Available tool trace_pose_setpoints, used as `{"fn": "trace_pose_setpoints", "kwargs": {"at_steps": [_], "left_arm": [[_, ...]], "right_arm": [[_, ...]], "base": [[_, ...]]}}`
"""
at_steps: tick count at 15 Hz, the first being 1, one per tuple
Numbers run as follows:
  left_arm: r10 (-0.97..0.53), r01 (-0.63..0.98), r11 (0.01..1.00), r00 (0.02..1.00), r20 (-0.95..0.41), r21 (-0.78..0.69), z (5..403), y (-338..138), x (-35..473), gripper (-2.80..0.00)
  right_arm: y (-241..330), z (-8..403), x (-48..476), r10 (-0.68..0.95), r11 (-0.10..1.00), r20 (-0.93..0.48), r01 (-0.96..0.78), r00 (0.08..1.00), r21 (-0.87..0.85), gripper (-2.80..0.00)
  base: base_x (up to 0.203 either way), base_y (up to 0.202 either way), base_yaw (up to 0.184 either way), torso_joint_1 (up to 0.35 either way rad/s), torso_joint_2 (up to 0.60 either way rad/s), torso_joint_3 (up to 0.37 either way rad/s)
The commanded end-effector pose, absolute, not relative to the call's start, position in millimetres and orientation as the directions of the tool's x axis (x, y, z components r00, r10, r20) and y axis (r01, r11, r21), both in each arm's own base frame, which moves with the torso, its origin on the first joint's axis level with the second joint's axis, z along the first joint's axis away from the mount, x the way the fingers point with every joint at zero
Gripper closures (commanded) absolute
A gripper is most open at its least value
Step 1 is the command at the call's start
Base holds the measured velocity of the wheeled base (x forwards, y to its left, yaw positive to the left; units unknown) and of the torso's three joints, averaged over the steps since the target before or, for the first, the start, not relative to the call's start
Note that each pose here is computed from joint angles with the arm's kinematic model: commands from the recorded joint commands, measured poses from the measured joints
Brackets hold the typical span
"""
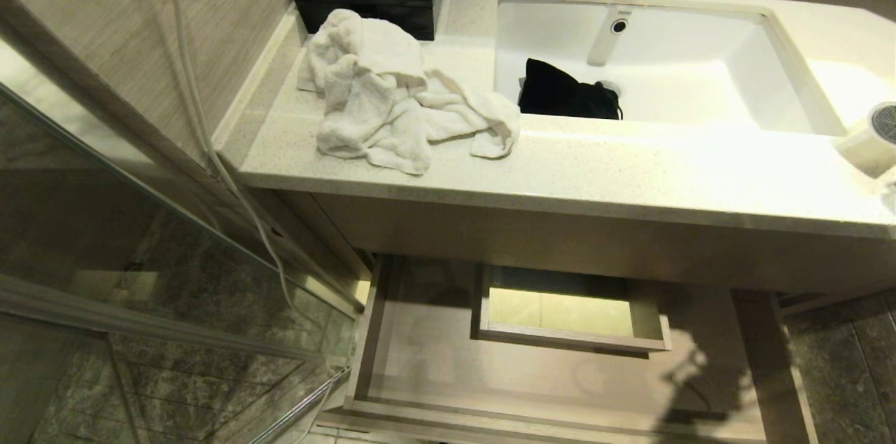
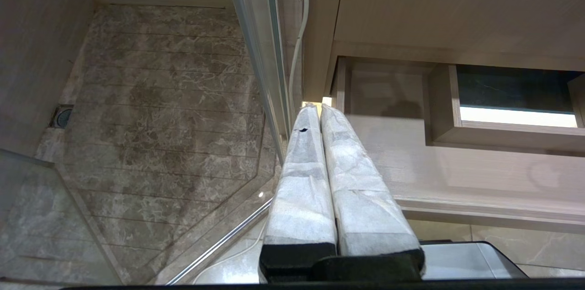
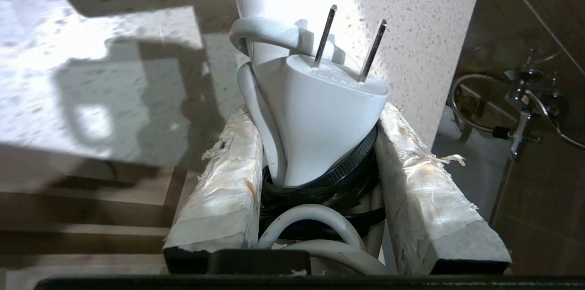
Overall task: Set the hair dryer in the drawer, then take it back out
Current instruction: Place it on the countertop
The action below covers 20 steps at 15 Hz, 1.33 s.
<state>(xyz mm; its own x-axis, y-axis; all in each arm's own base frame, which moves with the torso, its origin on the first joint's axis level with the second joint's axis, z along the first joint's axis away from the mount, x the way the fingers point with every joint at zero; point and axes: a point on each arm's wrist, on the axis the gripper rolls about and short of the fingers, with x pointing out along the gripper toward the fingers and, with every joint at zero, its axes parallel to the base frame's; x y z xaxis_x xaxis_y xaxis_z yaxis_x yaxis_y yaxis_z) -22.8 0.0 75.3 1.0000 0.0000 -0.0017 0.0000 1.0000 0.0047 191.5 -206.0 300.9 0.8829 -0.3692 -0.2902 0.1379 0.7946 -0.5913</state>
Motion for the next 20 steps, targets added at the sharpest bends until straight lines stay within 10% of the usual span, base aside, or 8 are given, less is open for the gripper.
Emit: {"fn": "trace_pose_setpoints", "kwargs": {"at_steps": [1, 9, 10, 20], "left_arm": [[0.0, 0.0, 1.0, 1.0, -0.003, 0.005, 75, 0, -23, 0.0], [0.0, 0.0, 1.0, 1.0, 0.0, 0.005, 75, 0, -23, 0.0], [0.0, 0.0, 1.0, 1.0, -0.003, 0.005, 75, 0, -23, 0.0], [0.0, 0.0, 1.0, 1.0, -0.003, 0.005, 75, 0, -23, 0.0]], "right_arm": [[-247, 274, 228, -0.343, 0.833, -0.353, 0.108, 0.87, -0.543, 0.0], [-274, 244, 263, -0.288, 0.866, -0.398, 0.06, 0.871, -0.496, 0.0], [-274, 243, 263, -0.286, 0.867, -0.399, 0.057, 0.871, -0.495, -2.8], [-243, 287, 222, -0.272, 0.841, -0.304, 0.073, 0.913, -0.536, -2.8]], "base": [[0.0, 0.0, 0.0, 0.0, 0.0, 0.0], [0.0, 0.0, 0.0, 0.0, 0.0, 0.0], [0.0, 0.0, 0.0, 0.0, 0.0, 0.0], [0.0, 0.0, 0.0, 0.0, 0.0, 0.0]]}}
